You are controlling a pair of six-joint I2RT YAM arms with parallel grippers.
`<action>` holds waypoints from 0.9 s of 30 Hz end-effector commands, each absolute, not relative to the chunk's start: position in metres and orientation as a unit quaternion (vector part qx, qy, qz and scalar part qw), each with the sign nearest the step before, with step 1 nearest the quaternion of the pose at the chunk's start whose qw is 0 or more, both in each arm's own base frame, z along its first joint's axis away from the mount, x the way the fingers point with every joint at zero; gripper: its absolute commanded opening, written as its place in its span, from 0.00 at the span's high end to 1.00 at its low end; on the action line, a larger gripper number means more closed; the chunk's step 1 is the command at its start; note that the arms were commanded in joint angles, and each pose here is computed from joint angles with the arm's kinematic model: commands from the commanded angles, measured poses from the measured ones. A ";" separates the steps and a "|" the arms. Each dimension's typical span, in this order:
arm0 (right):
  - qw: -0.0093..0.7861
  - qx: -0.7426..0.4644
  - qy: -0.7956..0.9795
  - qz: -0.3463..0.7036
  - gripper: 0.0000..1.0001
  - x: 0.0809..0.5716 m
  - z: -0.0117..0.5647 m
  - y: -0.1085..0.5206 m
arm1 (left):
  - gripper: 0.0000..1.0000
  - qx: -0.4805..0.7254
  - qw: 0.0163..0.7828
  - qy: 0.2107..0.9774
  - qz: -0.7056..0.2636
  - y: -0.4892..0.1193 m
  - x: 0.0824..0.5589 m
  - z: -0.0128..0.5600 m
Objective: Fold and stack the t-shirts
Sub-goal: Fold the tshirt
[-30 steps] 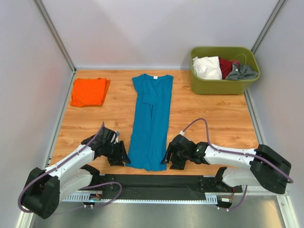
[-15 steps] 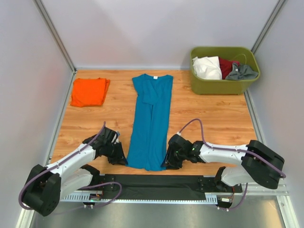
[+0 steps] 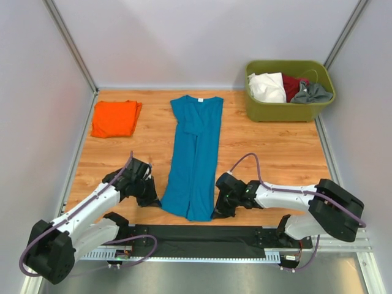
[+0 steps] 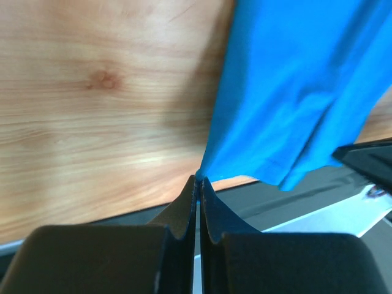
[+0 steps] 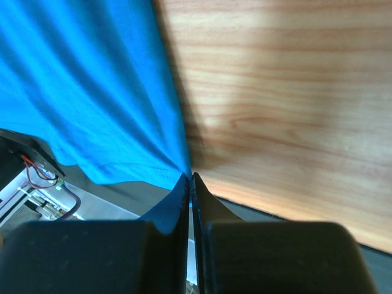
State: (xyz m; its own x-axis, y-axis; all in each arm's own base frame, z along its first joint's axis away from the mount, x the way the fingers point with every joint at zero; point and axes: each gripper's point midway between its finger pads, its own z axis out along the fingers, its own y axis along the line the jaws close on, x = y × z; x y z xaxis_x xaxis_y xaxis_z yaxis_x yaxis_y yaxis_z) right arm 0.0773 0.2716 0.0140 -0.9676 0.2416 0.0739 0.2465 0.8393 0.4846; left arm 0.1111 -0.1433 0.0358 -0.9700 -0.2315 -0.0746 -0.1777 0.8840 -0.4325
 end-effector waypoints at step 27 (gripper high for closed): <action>-0.135 -0.125 -0.936 -0.299 1.00 0.317 0.142 0.256 | 1.00 -0.076 0.192 0.959 -0.195 -0.192 0.335 0.161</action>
State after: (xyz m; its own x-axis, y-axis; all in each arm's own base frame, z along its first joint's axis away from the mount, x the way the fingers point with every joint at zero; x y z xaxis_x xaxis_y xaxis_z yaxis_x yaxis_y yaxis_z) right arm 0.3011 0.2559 0.1370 -0.9104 0.3752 -0.1742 0.2123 0.7853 0.5815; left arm 0.3103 -0.1865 0.1487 -0.9203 -0.2492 -0.3015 -0.1198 0.9132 -0.3894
